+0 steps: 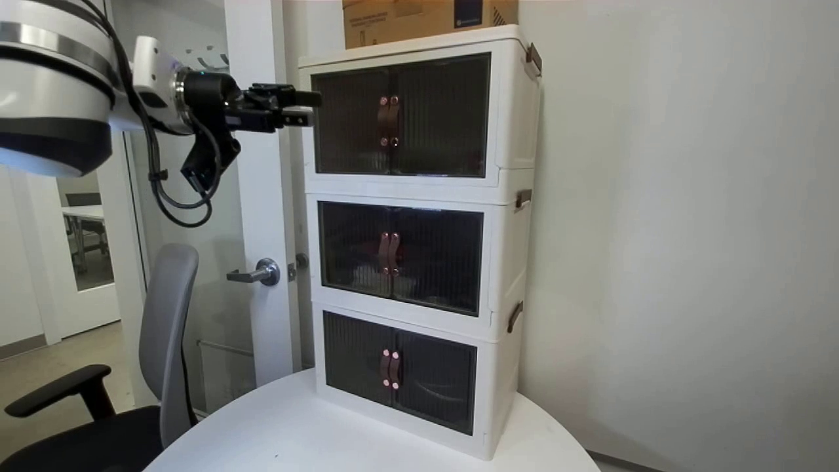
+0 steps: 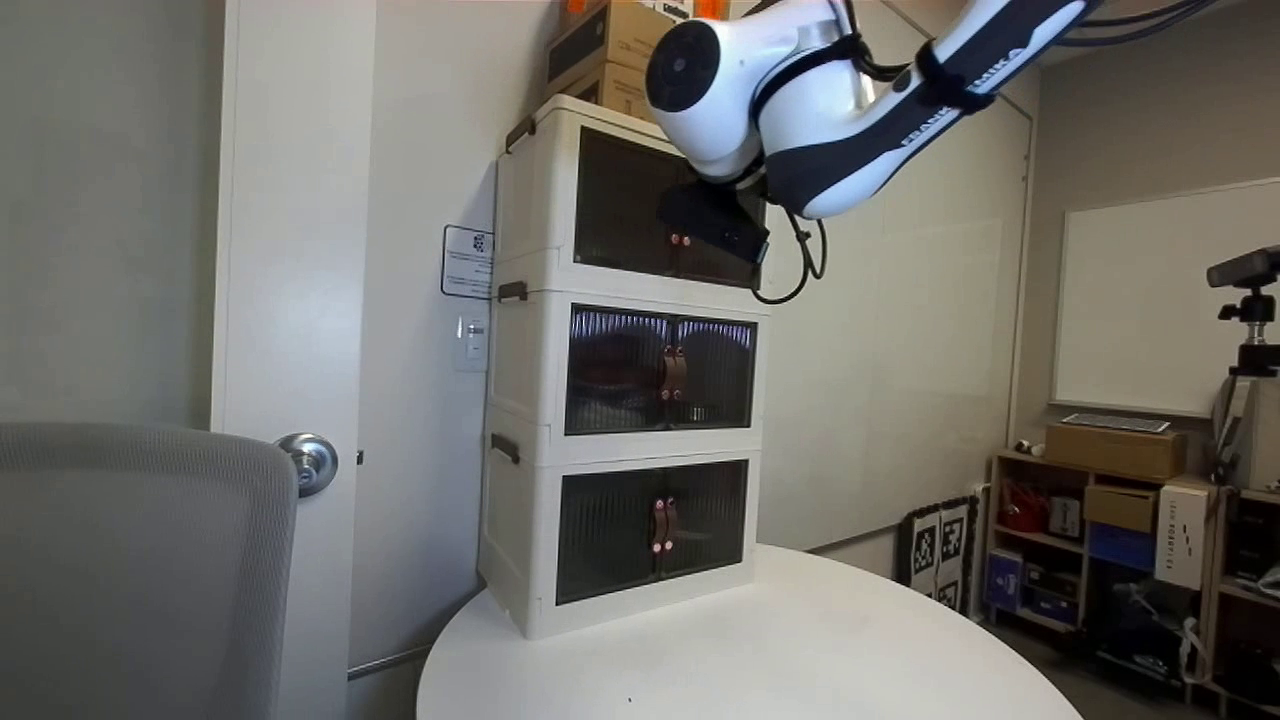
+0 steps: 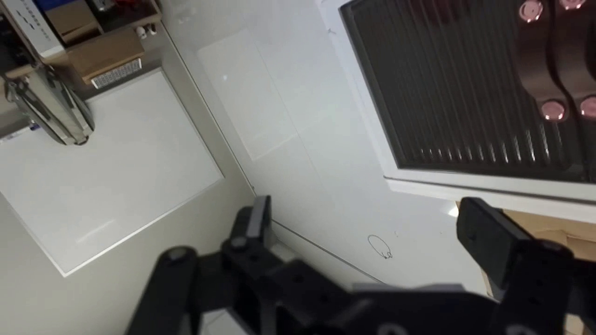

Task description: Open the upper part of the cabinet doors

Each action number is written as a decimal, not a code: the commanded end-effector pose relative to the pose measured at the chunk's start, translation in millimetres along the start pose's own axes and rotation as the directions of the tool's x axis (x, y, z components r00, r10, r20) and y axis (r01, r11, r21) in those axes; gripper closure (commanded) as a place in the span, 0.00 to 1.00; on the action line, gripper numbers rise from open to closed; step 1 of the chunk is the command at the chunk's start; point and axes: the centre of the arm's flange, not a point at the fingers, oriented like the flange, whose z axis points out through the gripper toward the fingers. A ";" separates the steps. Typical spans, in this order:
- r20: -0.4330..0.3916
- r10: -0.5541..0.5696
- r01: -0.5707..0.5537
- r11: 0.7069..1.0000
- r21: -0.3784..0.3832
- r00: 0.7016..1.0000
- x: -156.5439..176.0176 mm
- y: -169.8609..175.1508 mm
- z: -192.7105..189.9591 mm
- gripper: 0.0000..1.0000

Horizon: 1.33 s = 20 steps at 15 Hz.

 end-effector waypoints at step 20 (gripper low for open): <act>0.221 0.088 -0.079 0.996 -0.047 0.971 -35.9 -136.2 95.4 0.00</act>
